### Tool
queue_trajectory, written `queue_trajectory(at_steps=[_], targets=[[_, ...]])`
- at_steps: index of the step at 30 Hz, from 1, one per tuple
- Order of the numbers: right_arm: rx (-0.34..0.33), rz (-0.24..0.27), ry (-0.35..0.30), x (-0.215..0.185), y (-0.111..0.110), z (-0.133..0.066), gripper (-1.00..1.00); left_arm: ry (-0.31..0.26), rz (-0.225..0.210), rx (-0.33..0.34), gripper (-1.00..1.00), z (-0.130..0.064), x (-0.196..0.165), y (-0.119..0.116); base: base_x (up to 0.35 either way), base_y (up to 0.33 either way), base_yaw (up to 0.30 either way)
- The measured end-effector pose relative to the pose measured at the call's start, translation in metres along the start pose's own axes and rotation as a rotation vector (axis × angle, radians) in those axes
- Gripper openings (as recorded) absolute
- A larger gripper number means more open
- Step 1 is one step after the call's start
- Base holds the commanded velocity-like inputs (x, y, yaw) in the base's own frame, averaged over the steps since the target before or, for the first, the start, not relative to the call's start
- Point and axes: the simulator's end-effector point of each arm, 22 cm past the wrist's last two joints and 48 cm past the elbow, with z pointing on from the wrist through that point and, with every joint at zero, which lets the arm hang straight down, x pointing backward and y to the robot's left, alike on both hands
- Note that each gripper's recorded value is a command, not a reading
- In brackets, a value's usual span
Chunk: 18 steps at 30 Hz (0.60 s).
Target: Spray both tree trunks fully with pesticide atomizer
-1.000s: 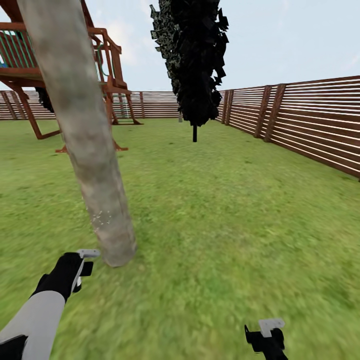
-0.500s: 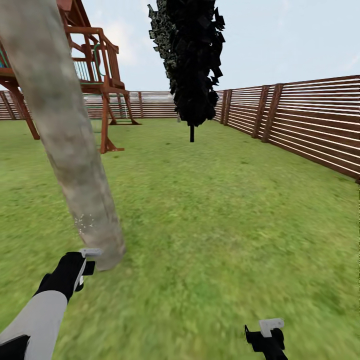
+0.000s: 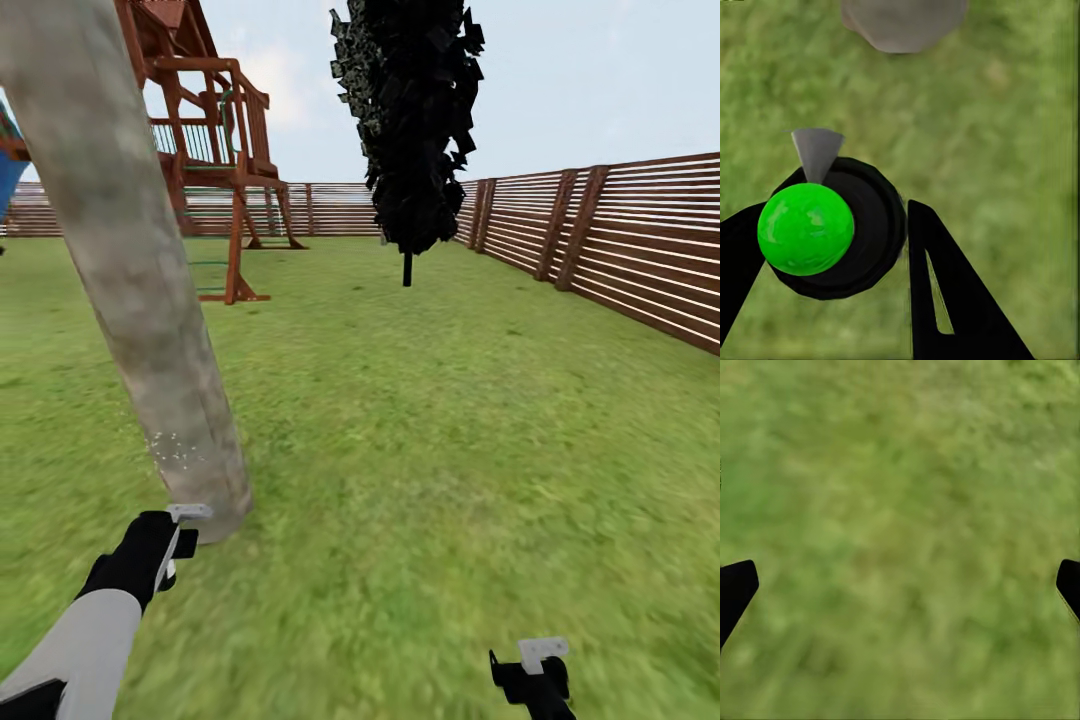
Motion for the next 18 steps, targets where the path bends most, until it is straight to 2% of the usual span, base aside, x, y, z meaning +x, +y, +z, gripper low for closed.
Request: queue_trajectory(at_steps=[3, 4, 6, 7, 10, 13, 16, 18], targets=[[0.000, 0.000, 0.000, 0.000, 0.000, 0.000, 1.00, -0.002, -0.003, -0.021, -1.00, 0.000, -0.001, 0.014, 0.237, -0.192, 0.278], [0.000, 0.000, 0.000, 0.000, 0.000, 0.000, 1.00, -0.003, -0.002, -0.050, -1.00, 0.001, -0.001, 0.034, 0.238, -0.189, 0.278], [0.000, 0.000, 0.000, 0.000, 0.000, 0.000, 1.00, -0.005, -0.011, 0.000, -1.00, -0.001, -0.003, 0.003, 0.238, -0.189, 0.278], [0.000, 0.000, 0.000, 0.000, 0.000, 0.000, 1.00, -0.006, -0.005, 0.008, -1.00, -0.002, -0.003, -0.006, 0.238, -0.189, 0.277], [0.000, 0.000, 0.000, 0.000, 0.000, 0.000, 1.00, -0.009, 0.001, 0.015, -1.00, -0.003, -0.005, -0.013, 0.237, -0.190, 0.223], [0.000, 0.000, 0.000, 0.000, 0.000, 0.000, 1.00, -0.007, 0.001, 0.000, -1.00, -0.002, -0.004, -0.002, 0.158, -0.223, 0.066], [0.000, 0.000, 0.000, 0.000, 0.000, 0.000, 1.00, -0.005, -0.007, -0.040, -1.00, 0.000, -0.003, 0.028, -0.016, -0.255, 0.009], [0.000, 0.000, 0.001, 0.000, 0.000, 0.000, 1.00, -0.006, -0.010, -0.033, -1.00, 0.000, -0.004, 0.025, -0.024, -0.095, 0.111]])
